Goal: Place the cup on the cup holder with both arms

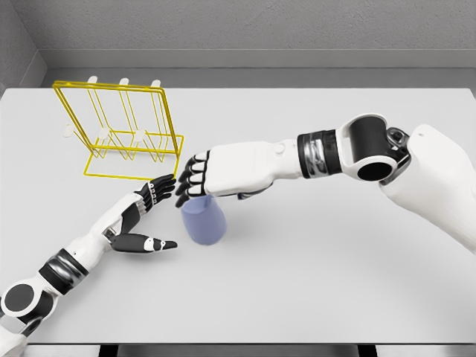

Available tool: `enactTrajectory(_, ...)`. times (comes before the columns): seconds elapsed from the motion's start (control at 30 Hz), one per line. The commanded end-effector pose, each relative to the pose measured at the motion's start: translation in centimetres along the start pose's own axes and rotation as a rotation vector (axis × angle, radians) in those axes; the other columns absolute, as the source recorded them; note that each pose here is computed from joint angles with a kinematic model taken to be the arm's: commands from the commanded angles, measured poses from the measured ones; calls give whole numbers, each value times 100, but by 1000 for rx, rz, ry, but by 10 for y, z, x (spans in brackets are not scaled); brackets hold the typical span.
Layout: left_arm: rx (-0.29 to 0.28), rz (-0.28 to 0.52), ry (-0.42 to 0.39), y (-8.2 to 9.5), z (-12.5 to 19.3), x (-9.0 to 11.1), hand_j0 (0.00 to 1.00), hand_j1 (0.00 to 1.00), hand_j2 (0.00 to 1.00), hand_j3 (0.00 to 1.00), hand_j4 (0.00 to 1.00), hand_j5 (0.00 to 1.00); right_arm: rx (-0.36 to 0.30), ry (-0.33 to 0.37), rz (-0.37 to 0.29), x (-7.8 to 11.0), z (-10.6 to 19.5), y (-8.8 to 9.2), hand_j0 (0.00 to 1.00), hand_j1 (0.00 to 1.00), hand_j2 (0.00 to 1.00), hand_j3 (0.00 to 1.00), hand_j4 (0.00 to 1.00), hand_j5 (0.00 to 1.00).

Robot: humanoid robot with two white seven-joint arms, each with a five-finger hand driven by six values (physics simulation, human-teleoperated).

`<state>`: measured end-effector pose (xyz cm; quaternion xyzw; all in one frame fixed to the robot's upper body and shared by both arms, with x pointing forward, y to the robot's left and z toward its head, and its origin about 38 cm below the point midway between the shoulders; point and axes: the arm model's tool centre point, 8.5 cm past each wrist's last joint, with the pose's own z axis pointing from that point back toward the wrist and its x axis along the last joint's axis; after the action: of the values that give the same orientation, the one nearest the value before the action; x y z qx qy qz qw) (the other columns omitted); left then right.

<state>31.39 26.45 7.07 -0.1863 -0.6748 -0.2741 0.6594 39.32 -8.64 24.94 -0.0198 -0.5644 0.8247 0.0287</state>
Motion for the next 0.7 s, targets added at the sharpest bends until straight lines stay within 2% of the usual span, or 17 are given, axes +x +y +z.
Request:
enactTrajectory(0.0, 1, 2, -1, 0, 0, 0, 100, 100, 100, 100, 100, 100, -6, 10, -3, -2, 5, -2, 99, 99, 99, 99, 99, 99)
enactTrajectory(0.07, 1, 2, -1, 0, 0, 0, 100, 100, 100, 100, 100, 100, -79, 75, 39, -11, 33, -28, 100, 100, 100, 100, 100, 100)
enactTrajectory(0.1, 1, 2, -1, 0, 0, 0, 100, 100, 100, 100, 100, 100, -137, 77, 104, 0, 48, -52, 100, 100, 100, 100, 100, 100)
enactTrajectory(0.13, 1, 2, -1, 0, 0, 0, 100, 100, 100, 100, 100, 100, -179, 79, 115, 4, 58, -63, 100, 100, 100, 100, 100, 100)
enactTrajectory(0.2, 1, 2, -1, 0, 0, 0, 100, 100, 100, 100, 100, 100, -236, 127, 103, -3, 81, -69, 100, 100, 100, 100, 100, 100)
enactTrajectory(0.23, 1, 1, -2, 0, 0, 1, 100, 100, 100, 100, 100, 100, -264, 173, 83, -8, 98, -65, 100, 100, 100, 100, 100, 100)
enactTrajectory(0.33, -3, 2, 0, -1, -1, 0, 100, 100, 100, 100, 100, 100, -370, 255, -54, -9, 165, -44, 100, 100, 100, 100, 100, 100)
enactTrajectory(0.37, -11, 5, 0, -4, -4, 0, 100, 100, 100, 100, 100, 100, -406, 275, -72, -8, 183, -44, 100, 100, 100, 100, 100, 100)
enactTrajectory(0.4, -18, 12, 0, -7, -7, -1, 100, 100, 100, 100, 100, 100, -395, 293, -80, -8, 196, -43, 100, 100, 100, 100, 100, 100)
enactTrajectory(0.47, -19, 15, 8, -8, -10, -1, 100, 100, 100, 100, 100, 100, -379, 302, -108, -6, 198, -31, 100, 100, 100, 100, 100, 100)
enactTrajectory(0.57, -40, 17, -2, -14, -18, 2, 100, 100, 100, 100, 100, 100, -363, 293, -191, -2, 188, 0, 100, 100, 100, 100, 100, 100)
enactTrajectory(0.6, -44, 22, 18, -16, -21, 0, 100, 100, 100, 100, 100, 100, -363, 301, -212, -1, 187, 10, 100, 100, 100, 100, 100, 100)
enactTrajectory(0.67, -49, 29, 12, -19, -26, 1, 100, 100, 100, 100, 100, 100, -396, 345, -253, 2, 198, 27, 100, 100, 100, 100, 100, 100)
